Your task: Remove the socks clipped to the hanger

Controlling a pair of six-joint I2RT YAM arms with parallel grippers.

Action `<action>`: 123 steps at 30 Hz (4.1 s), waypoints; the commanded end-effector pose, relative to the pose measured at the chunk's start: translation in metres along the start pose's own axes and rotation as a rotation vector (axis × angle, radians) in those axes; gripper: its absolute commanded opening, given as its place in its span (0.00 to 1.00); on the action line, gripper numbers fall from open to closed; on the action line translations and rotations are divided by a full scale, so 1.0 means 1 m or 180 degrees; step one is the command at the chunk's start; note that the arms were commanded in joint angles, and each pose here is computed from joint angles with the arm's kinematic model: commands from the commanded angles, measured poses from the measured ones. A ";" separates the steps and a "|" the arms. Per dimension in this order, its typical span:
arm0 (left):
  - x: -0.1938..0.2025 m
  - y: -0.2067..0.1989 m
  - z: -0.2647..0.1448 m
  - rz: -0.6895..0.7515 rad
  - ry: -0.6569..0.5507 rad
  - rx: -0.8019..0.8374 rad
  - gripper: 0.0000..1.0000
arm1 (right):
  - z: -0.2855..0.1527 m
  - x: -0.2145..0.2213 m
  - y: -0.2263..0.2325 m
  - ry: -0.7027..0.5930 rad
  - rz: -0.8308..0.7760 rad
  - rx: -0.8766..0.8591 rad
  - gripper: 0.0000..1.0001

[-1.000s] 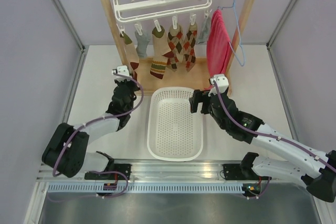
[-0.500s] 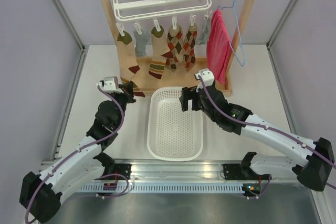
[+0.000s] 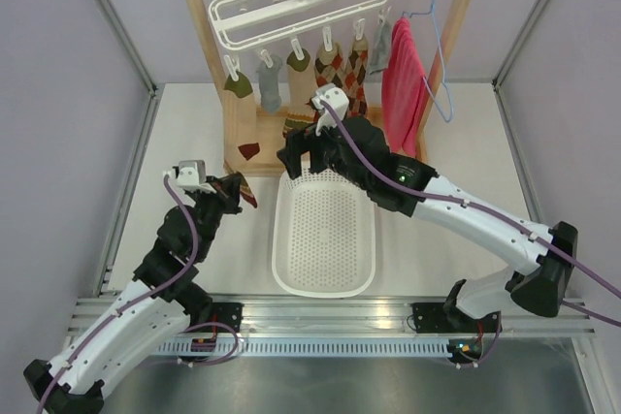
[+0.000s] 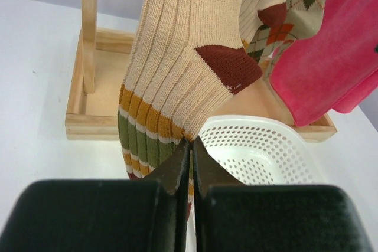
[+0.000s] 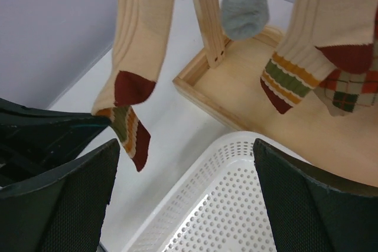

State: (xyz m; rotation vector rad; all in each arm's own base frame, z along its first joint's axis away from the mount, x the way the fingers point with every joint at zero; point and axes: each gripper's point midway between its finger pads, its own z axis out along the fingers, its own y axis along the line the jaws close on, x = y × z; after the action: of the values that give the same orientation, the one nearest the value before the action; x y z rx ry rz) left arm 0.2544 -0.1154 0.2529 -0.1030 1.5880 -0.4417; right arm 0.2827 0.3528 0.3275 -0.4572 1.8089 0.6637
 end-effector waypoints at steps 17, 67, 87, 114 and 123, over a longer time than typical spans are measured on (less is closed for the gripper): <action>-0.005 -0.041 -0.023 -0.0144 0.0500 0.0584 0.02 | 0.067 -0.107 0.043 -0.0656 -0.0440 -0.0121 0.97; 0.010 -0.046 -0.023 -0.0123 0.0716 0.0678 0.02 | 0.105 -0.149 0.062 -0.1007 -0.0440 -0.0425 0.70; 0.015 -0.046 -0.022 -0.0119 0.0773 0.0675 0.02 | 0.116 -0.142 0.055 -0.1004 -0.0436 -0.0280 0.01; -0.008 -0.058 -0.032 -0.0118 0.0617 0.0890 0.02 | 0.074 -0.075 0.027 -0.0779 -0.0434 0.0028 0.68; -0.057 -0.087 -0.051 0.0233 0.0464 0.1396 0.02 | 0.028 -0.013 -0.040 -0.0549 -0.0097 0.0550 0.69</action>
State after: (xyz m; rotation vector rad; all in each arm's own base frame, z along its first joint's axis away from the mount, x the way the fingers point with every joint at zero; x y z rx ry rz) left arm 0.2034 -0.1592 0.2956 0.1972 1.6907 -0.7198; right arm 0.3279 0.3710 0.3198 -0.4496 1.6760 0.4962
